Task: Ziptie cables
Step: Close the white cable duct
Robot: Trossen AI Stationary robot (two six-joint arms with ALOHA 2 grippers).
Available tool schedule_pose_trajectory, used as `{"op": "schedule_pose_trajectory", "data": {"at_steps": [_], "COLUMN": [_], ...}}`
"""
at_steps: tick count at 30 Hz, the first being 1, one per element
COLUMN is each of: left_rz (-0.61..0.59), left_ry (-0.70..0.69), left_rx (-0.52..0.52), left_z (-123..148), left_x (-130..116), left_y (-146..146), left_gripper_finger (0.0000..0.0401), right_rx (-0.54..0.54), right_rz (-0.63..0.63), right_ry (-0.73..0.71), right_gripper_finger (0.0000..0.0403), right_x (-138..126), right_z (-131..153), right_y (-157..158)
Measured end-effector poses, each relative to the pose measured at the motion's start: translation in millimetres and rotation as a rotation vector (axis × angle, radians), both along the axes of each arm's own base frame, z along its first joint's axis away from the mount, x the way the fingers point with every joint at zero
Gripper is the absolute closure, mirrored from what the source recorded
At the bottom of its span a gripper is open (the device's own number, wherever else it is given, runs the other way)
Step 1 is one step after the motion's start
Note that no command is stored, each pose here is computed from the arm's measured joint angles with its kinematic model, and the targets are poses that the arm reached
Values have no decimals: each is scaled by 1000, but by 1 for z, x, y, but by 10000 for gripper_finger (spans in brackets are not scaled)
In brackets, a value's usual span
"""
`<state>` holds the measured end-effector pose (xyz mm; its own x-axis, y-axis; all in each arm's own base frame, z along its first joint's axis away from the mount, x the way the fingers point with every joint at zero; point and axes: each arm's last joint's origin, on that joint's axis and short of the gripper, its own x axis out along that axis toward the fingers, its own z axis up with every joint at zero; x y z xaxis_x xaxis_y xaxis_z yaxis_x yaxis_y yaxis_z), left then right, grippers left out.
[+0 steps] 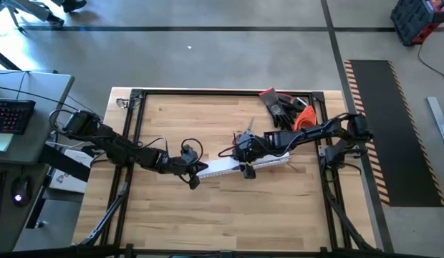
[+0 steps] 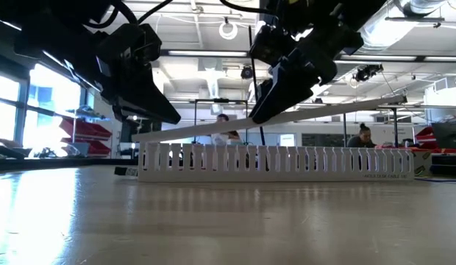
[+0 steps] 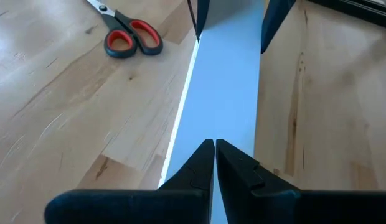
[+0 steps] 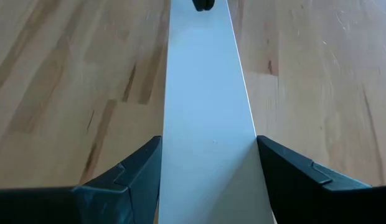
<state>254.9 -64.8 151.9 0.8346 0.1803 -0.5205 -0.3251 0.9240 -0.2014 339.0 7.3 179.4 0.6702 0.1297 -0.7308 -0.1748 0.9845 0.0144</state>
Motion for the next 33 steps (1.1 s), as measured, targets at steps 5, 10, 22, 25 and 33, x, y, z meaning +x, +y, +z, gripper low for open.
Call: {"op": "schedule_pose_trajectory", "data": {"at_steps": [5,10,22,25,33], "left_rz": [0,0,-19,-19,-21], "left_ry": [0,0,1,2,41], "left_rx": [0,-2,-16,-15,-5], "left_z": [0,0,0,0,-9], "left_x": [0,0,0,0,1], "left_y": [0,0,-1,-1,-1], "left_gripper_finger": [401,401,401,401,401], "right_rx": [-1,1,-13,-14,-15], "right_rz": [1,3,-4,-3,-3], "right_ry": [-12,-10,10,13,34], "right_gripper_finger": [192,192,192,192,192], "right_x": [1,1,1,1,0], "right_z": [1,1,-4,-4,-6], "right_y": [0,0,1,1,1]}}
